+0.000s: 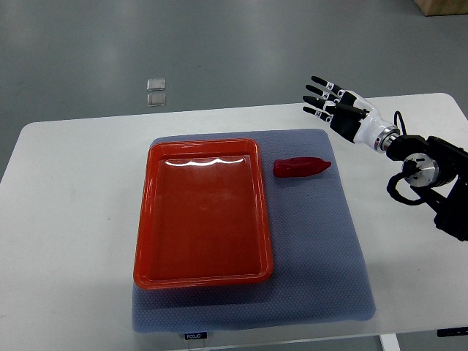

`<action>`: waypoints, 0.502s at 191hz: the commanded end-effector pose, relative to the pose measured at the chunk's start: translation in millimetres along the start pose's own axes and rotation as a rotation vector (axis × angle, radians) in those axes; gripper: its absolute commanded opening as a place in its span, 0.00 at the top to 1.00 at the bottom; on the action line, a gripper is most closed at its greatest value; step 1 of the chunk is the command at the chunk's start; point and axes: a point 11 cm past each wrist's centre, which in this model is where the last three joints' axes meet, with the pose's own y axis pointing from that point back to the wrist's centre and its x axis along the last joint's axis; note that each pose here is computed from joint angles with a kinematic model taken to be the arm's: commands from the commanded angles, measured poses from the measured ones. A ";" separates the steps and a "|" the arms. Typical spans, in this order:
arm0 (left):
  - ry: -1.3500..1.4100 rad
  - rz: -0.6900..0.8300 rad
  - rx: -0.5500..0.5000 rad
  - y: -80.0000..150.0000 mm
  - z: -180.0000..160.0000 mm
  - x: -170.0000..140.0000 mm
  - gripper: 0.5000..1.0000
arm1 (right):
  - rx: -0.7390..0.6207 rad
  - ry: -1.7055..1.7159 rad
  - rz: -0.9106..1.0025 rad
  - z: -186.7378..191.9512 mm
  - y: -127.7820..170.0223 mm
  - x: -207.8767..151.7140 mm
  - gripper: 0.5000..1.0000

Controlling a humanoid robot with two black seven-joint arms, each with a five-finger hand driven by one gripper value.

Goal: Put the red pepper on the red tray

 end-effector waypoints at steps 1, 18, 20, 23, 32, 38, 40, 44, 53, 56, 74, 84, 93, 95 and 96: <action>0.000 0.000 0.000 0.0 0.2 0.1 0.00 | 0.000 0.000 0.000 0.0 -0.2 -0.2 0.18; 0.000 0.001 -0.003 0.0 1.3 0.3 0.00 | 0.000 0.001 0.001 -0.4 0.1 0.4 0.18; 0.000 0.001 -0.002 0.0 1.1 0.3 0.00 | 0.000 0.001 0.001 -0.4 0.1 0.4 0.18; 0.001 0.001 -0.002 0.0 1.1 0.3 0.00 | 0.000 0.001 0.001 -0.4 0.1 0.4 0.18; 0.000 0.001 -0.003 0.0 1.2 0.3 0.00 | 0.001 0.003 0.001 -1.0 -0.2 0.1 0.18; -0.002 0.001 -0.002 0.0 1.0 0.3 0.00 | 0.000 0.005 0.003 -1.0 -0.2 0.3 0.18; -0.002 -0.002 -0.002 0.0 1.1 -0.4 0.00 | 0.000 0.005 0.004 -1.0 -0.2 0.5 0.18; -0.002 -0.002 -0.002 0.0 1.1 -0.4 0.00 | -0.001 0.008 0.007 -0.6 -0.2 0.7 0.18; 0.001 -0.004 -0.002 0.0 1.3 -1.0 0.00 | 0.000 0.012 0.008 -1.8 -0.8 0.3 0.18; 0.001 -0.004 -0.002 0.0 1.3 -1.0 0.00 | -0.001 0.014 0.009 -1.8 -0.8 0.5 0.18; 0.001 -0.012 -0.003 0.1 1.4 -2.5 0.00 | -0.003 0.024 0.010 -2.8 -0.7 0.9 0.18; 0.001 -0.008 -0.002 0.0 1.3 -1.5 0.00 | -0.007 0.037 0.009 -4.7 -0.5 1.6 0.18; 0.001 -0.008 -0.002 0.0 1.3 -1.5 0.00 | -0.008 0.057 0.006 -7.9 -1.0 1.7 0.18; 0.001 -0.008 -0.002 0.0 1.3 -1.5 0.00 | -0.008 0.062 0.003 -8.4 -1.4 0.8 0.18; -0.001 -0.007 -0.002 0.0 1.2 -1.3 0.00 | -0.010 0.066 0.003 -8.3 -1.4 0.7 0.18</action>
